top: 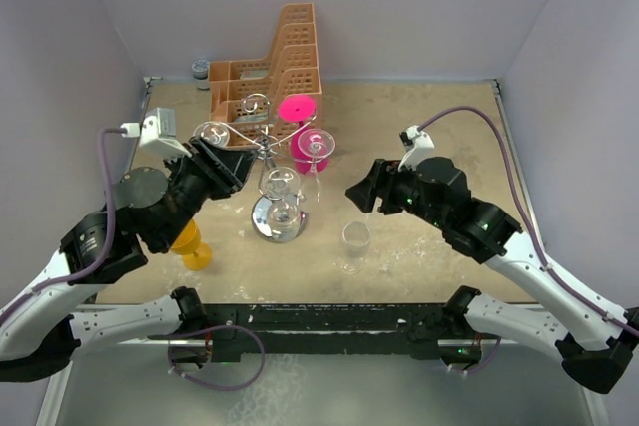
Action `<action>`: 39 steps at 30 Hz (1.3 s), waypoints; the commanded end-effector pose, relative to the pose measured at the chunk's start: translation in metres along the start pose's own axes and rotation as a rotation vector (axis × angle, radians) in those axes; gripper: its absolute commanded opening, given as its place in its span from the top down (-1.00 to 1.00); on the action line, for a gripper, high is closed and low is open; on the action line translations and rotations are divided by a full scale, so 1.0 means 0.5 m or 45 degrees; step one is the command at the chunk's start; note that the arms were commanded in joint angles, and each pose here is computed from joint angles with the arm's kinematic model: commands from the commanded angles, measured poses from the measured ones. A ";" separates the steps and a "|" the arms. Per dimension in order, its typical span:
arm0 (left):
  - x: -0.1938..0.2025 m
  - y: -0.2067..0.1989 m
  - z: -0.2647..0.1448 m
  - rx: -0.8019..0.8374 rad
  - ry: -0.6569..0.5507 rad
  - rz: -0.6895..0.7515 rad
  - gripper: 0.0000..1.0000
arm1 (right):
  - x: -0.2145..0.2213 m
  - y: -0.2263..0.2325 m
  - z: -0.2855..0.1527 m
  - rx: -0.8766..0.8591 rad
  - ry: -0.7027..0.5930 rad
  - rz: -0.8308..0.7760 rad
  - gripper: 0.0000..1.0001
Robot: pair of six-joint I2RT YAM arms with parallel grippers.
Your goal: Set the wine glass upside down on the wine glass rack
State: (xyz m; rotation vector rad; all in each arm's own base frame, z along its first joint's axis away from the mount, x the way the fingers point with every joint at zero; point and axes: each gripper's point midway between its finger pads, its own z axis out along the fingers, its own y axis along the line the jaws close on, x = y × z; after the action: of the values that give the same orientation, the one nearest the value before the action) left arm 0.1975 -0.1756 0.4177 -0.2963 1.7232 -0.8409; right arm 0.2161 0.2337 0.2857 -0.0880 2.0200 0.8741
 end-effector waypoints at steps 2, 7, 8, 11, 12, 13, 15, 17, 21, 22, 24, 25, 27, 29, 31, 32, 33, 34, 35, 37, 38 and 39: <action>-0.069 -0.015 -0.026 0.070 -0.110 0.206 0.26 | 0.033 -0.061 -0.033 0.167 0.144 -0.204 -0.37; -0.091 0.029 -0.039 -0.037 -0.170 0.278 0.25 | 0.066 -0.058 -0.047 0.105 0.244 -0.275 -0.26; -0.096 0.037 -0.041 -0.056 -0.183 0.286 0.25 | 0.077 -0.065 -0.045 0.114 0.271 -0.285 -0.22; -0.111 0.050 -0.053 -0.076 -0.222 0.292 0.24 | 0.119 -0.089 -0.035 0.143 0.378 -0.310 -0.08; -0.116 0.052 -0.056 -0.075 -0.234 0.297 0.24 | 0.133 -0.096 -0.031 0.150 0.411 -0.314 -0.05; -0.122 0.052 -0.060 -0.068 -0.250 0.292 0.23 | 0.146 -0.099 -0.027 0.147 0.439 -0.319 -0.04; -0.133 0.052 -0.067 -0.059 -0.275 0.280 0.23 | 0.154 -0.102 -0.022 0.140 0.451 -0.320 -0.05; -0.138 0.052 -0.071 -0.053 -0.289 0.275 0.23 | 0.163 -0.104 -0.017 0.130 0.467 -0.329 -0.05; -0.142 0.056 -0.075 -0.056 -0.292 0.284 0.23 | 0.184 -0.125 -0.004 0.171 0.520 -0.352 -0.02; -0.142 0.058 -0.076 -0.059 -0.291 0.285 0.23 | 0.188 -0.129 -0.001 0.182 0.532 -0.358 0.00; -0.144 0.062 -0.080 -0.068 -0.294 0.285 0.23 | 0.194 -0.136 0.005 0.202 0.552 -0.371 0.07; -0.145 0.065 -0.081 -0.072 -0.296 0.284 0.23 | 0.194 -0.137 0.009 0.205 0.555 -0.376 0.14; -0.148 0.069 -0.085 -0.081 -0.304 0.276 0.23 | 0.194 -0.136 0.018 0.209 0.565 -0.390 0.23; -0.149 0.072 -0.086 -0.087 -0.310 0.270 0.23 | 0.194 -0.138 0.028 0.226 0.575 -0.403 0.31; -0.152 0.071 -0.088 -0.083 -0.312 0.266 0.23 | 0.194 -0.140 0.038 0.256 0.581 -0.413 0.42; -0.153 0.070 -0.090 -0.078 -0.313 0.264 0.23 | 0.192 -0.141 0.041 0.269 0.579 -0.419 0.49; -0.155 0.070 -0.091 -0.078 -0.313 0.262 0.23 | 0.188 -0.141 0.044 0.286 0.573 -0.424 0.55; -0.156 0.070 -0.092 -0.078 -0.313 0.262 0.23 | 0.186 -0.143 0.045 0.306 0.571 -0.429 0.61; -0.157 0.070 -0.093 -0.077 -0.314 0.261 0.23 | 0.181 -0.144 0.046 0.321 0.563 -0.433 0.68; -0.157 0.069 -0.095 -0.072 -0.311 0.260 0.23 | 0.170 -0.148 0.047 0.362 0.545 -0.440 0.81; -0.157 0.069 -0.095 -0.071 -0.310 0.259 0.23 | 0.163 -0.150 0.046 0.384 0.535 -0.443 0.88; -0.158 0.068 -0.096 -0.069 -0.311 0.257 0.22 | 0.156 -0.153 0.046 0.408 0.525 -0.450 0.94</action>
State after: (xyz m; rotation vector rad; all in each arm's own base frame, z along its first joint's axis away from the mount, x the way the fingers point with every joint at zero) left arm 0.1890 -0.0927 0.4481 -0.2381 1.5467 -0.5812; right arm 0.1993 0.2154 0.1504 -0.5114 2.4713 0.3941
